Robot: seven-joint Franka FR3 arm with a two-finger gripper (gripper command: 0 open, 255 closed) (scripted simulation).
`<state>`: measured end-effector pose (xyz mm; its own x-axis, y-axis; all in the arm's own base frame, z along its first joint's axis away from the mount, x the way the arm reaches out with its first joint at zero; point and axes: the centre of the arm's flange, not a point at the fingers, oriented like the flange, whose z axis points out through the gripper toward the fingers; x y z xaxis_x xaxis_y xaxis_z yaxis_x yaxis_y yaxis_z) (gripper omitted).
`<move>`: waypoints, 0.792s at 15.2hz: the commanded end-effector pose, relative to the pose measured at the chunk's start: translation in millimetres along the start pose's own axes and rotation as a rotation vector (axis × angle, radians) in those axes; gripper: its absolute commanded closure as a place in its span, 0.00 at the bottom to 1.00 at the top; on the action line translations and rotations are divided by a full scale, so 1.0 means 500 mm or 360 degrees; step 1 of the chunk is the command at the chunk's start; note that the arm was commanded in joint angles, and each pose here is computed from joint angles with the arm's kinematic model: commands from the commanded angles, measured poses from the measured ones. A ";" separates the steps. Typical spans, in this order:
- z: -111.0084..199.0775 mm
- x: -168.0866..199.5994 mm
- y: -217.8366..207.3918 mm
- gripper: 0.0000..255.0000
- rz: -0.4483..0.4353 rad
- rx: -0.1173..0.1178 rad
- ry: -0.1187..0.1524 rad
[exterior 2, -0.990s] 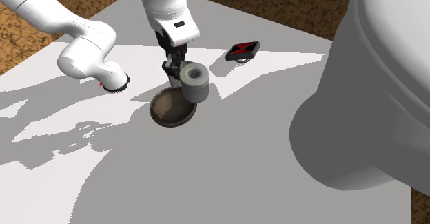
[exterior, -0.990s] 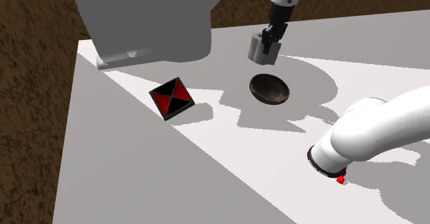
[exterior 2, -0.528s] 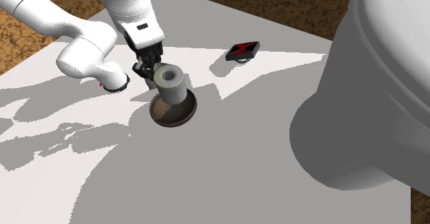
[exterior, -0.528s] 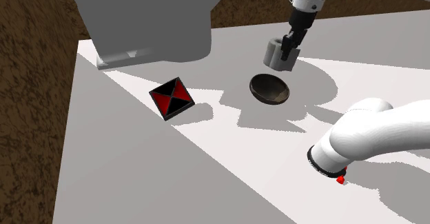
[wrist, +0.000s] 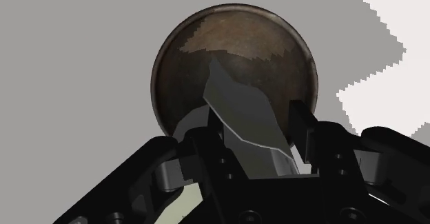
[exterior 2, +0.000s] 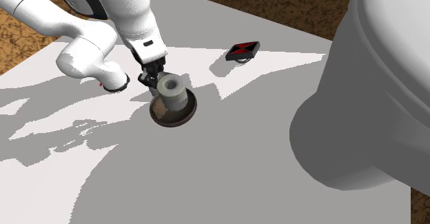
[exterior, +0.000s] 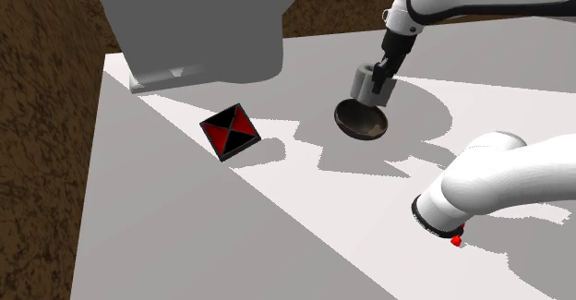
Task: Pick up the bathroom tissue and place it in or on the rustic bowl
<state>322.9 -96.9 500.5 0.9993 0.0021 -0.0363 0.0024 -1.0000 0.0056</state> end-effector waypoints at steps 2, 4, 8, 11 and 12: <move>0.030 0.001 0.000 1.00 0.0000 0.0000 0.0002; 0.051 0.001 -0.001 1.00 0.0000 0.0000 0.0002; 0.094 0.003 -0.001 1.00 0.0000 0.0000 0.0002; 0.094 0.003 -0.001 1.00 0.0000 0.0000 0.0002; 0.094 0.003 -0.001 1.00 0.0000 0.0000 0.0002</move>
<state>322.6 -96.7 453.4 0.9994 0.0022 -0.0360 0.0025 -1.0000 0.0057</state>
